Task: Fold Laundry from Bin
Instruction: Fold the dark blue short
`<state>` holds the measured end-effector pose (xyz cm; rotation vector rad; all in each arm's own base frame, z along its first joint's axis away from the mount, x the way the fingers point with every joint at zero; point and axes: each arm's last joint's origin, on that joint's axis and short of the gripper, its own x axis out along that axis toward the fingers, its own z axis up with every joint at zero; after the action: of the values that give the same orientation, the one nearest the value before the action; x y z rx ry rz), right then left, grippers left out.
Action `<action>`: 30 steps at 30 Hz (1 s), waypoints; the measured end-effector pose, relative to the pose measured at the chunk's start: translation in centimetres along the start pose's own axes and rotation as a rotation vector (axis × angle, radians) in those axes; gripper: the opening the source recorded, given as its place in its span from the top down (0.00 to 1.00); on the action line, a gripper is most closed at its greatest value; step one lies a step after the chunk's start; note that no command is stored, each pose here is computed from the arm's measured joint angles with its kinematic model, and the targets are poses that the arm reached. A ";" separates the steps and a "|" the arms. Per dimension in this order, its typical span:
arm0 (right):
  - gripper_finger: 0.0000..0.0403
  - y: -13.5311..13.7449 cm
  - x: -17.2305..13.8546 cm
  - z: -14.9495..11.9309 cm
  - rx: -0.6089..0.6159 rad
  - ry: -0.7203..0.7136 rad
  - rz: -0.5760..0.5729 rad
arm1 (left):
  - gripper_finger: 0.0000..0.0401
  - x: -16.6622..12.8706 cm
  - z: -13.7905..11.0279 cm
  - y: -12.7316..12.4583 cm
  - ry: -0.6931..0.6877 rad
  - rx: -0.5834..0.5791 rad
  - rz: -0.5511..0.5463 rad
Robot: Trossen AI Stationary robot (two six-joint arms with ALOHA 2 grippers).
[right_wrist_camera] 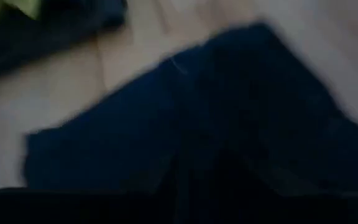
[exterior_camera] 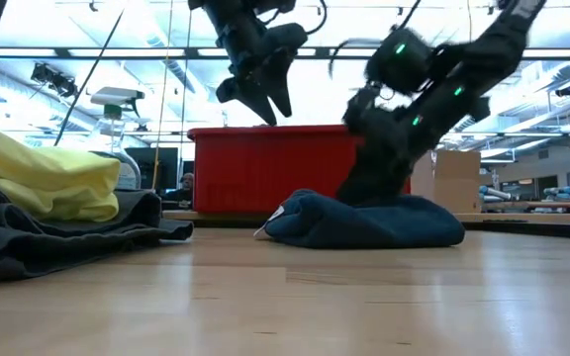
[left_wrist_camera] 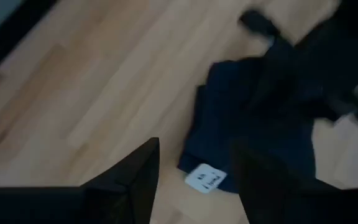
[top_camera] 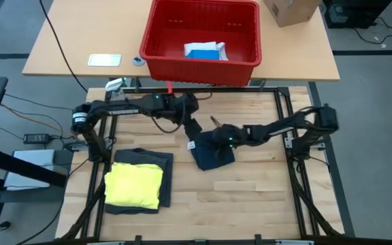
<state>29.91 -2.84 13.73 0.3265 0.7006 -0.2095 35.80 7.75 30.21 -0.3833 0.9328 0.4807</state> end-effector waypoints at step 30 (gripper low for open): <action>0.81 9.7 -15.8 -14.1 0.248 0.764 0.250 | 0.54 -0.9 -0.9 -0.6 0.027 -0.073 0.055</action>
<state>12.61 12.50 16.20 0.7442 1.3795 0.0807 35.05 6.59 30.50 -0.4315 0.9554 0.5623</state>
